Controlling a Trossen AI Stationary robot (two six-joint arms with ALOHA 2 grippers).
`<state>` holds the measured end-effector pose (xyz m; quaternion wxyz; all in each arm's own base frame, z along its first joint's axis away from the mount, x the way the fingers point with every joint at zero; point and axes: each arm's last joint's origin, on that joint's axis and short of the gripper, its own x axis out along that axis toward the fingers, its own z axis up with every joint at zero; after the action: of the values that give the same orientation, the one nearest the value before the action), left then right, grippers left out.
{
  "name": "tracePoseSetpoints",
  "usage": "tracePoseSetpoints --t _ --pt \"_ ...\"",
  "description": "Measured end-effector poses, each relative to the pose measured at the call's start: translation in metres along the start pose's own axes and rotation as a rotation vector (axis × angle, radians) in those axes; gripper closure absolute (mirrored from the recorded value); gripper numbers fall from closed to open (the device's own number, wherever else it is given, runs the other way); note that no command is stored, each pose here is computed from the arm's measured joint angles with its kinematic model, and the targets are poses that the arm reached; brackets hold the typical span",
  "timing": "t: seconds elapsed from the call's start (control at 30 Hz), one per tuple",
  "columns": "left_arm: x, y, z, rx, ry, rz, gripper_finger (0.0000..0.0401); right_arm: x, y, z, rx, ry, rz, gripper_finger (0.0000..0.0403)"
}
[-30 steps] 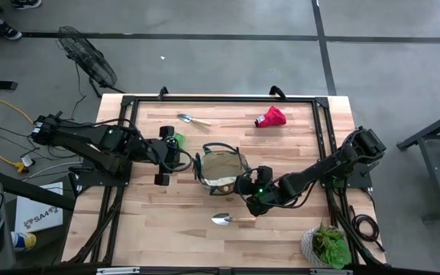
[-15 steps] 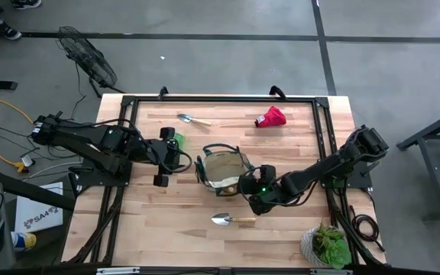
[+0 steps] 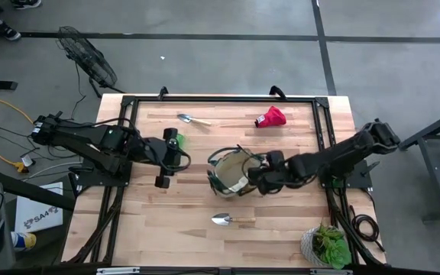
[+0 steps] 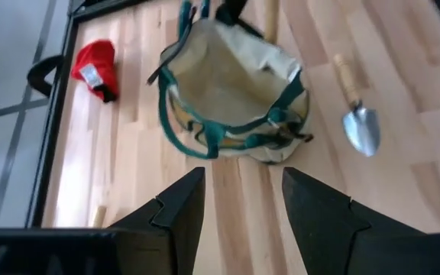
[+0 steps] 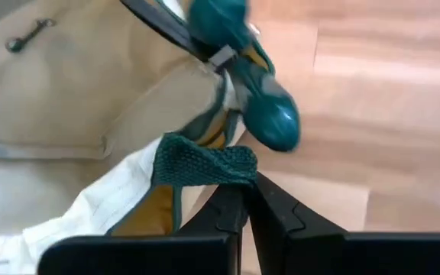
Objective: Pick & Place Garden tools in Gardening bag
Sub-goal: Adjust the gardening bag
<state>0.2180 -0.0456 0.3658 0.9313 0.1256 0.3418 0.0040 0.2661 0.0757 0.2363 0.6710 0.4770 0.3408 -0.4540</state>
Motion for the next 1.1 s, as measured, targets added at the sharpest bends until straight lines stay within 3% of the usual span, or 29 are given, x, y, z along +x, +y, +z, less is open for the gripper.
tracePoseSetpoints --t 0.5,1.1 --pt "0.0 0.0 0.007 -0.126 -0.066 -0.007 0.0231 0.01 -0.004 0.087 -0.351 0.043 -0.019 0.0398" --pt "0.0 0.001 0.007 -0.325 -0.068 -0.002 0.0231 0.026 -0.005 0.159 -0.656 -0.012 0.16 0.0398"
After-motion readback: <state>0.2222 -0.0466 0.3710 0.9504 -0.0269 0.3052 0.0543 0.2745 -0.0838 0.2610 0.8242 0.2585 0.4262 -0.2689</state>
